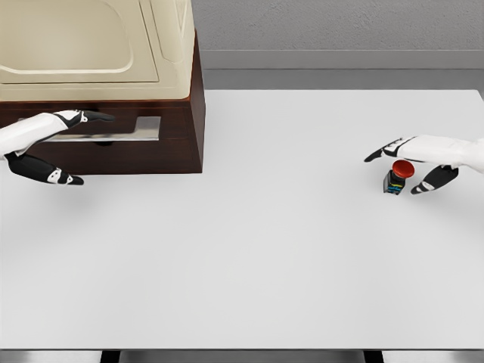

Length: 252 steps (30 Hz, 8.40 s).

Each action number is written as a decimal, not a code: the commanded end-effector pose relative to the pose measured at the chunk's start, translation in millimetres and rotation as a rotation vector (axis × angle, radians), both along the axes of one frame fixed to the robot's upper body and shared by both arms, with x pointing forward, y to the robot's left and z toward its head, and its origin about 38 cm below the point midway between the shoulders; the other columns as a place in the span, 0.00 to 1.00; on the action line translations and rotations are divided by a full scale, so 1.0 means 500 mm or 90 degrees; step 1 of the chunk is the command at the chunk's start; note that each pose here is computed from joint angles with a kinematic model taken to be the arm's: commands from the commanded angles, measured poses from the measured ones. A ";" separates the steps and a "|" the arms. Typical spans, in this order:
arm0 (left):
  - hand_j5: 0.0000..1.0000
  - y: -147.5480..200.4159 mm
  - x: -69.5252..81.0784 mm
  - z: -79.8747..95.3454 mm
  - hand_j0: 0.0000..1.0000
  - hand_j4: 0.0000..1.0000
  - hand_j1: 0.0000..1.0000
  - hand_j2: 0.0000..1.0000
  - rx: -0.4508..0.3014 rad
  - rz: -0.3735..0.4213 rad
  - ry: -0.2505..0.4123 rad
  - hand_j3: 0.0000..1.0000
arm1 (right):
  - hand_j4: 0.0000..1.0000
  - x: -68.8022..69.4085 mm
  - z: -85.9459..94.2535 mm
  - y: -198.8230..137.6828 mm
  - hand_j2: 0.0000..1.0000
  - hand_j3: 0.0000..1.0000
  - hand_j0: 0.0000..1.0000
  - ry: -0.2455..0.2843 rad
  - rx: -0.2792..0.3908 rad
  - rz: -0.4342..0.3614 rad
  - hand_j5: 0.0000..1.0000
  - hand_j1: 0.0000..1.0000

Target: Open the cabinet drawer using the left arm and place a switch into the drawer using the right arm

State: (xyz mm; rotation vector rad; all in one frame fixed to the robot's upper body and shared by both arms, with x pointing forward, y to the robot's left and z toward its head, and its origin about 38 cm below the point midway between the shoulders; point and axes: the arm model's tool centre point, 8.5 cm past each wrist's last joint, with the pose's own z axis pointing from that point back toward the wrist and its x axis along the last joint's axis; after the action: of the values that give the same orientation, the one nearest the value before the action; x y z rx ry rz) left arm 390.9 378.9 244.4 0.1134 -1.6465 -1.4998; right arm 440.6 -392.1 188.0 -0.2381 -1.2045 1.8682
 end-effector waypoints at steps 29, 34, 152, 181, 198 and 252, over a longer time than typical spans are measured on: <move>0.91 -0.003 -0.008 0.020 0.91 0.91 0.91 0.91 -0.006 -0.005 -0.010 0.91 | 0.46 0.009 0.008 0.003 0.46 0.46 0.46 0.008 -0.015 0.006 0.46 0.46; 0.91 -0.003 -0.011 0.010 0.91 0.91 0.91 0.91 -0.009 -0.005 0.000 0.91 | 0.46 0.012 0.020 0.016 0.46 0.46 0.46 -0.002 -0.010 0.017 0.46 0.46; 0.73 0.008 -0.069 -0.039 0.73 0.73 0.73 0.73 -0.029 -0.004 0.081 0.73 | 0.40 -0.035 0.332 0.471 0.40 0.40 0.40 -0.230 0.098 0.426 0.40 0.40; 0.73 0.019 -0.098 -0.035 0.73 0.73 0.73 0.73 -0.026 0.000 0.099 0.73 | 0.40 -0.026 0.362 0.474 0.40 0.40 0.40 -0.249 0.096 0.424 0.40 0.40; 0.73 0.027 -0.112 -0.027 0.73 0.73 0.73 0.73 -0.026 0.004 0.109 0.73 | 0.40 -0.032 0.387 0.481 0.40 0.40 0.40 -0.261 0.105 0.434 0.40 0.40; 0.72 0.018 -0.158 -0.028 0.72 0.72 0.72 0.72 -0.018 -0.015 0.142 0.72 | 0.40 -0.029 0.422 0.607 0.40 0.40 0.40 -0.271 0.130 0.504 0.40 0.40</move>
State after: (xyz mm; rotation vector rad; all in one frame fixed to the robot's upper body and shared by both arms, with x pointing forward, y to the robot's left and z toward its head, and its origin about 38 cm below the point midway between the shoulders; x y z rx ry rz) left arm 317.7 391.1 238.3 -0.0796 -1.5258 -1.3664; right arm 426.2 -94.4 400.8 -0.0607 -1.9695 2.4081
